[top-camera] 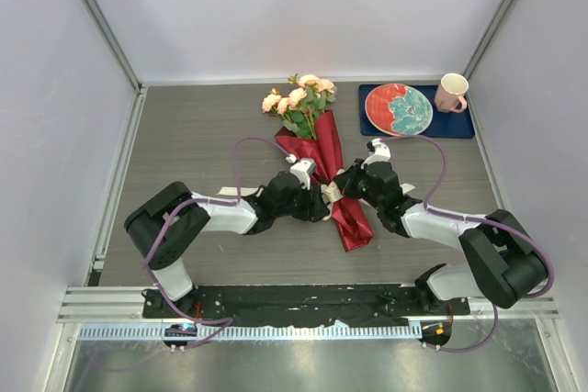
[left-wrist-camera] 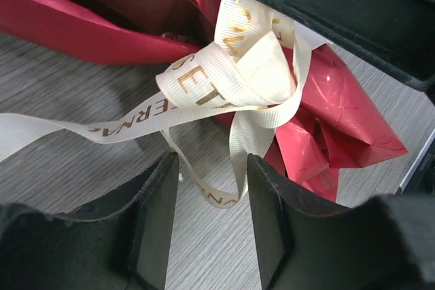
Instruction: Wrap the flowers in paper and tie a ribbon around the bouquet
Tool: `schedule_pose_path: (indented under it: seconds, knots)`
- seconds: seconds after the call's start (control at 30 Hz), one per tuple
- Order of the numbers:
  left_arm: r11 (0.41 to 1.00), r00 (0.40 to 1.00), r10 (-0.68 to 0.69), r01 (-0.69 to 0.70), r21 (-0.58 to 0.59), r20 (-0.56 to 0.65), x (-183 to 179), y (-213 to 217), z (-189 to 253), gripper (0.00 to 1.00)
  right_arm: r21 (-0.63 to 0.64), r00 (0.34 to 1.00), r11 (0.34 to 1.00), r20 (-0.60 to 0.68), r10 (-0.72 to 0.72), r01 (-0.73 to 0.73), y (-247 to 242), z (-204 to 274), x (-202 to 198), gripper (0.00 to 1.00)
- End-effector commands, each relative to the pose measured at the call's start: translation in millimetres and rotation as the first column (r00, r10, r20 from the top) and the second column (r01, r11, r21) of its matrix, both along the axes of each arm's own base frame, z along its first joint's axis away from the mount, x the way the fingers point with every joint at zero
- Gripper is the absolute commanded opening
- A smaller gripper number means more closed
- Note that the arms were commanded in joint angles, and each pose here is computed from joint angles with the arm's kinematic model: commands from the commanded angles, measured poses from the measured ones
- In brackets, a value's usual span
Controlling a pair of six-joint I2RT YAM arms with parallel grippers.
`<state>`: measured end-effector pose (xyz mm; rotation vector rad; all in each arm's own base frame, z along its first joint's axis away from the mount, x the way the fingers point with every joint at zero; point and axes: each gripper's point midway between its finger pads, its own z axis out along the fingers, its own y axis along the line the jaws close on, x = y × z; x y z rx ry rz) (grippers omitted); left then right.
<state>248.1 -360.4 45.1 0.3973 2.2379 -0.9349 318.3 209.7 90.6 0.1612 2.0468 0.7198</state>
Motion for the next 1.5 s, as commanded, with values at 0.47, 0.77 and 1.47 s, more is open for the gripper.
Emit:
schedule_pose_path:
  seconds: [0.47,0.77,1.47]
  knots:
    - [0.994,0.995,-0.064,0.057,-0.098,-0.070,-10,-9,17,0.00,0.066,0.998,0.997,0.052,-0.044,0.041,4,28,19,0.00]
    - [0.995,0.950,-0.002,-0.028,-0.093,-0.311,-35,11,25,0.00,0.037,0.987,0.987,0.041,-0.157,0.155,-13,25,28,0.00]
    - [0.831,0.705,0.541,-0.368,0.416,-0.458,-94,160,-54,0.00,-0.148,0.914,0.908,-0.050,-0.402,0.391,-79,-13,42,0.00]
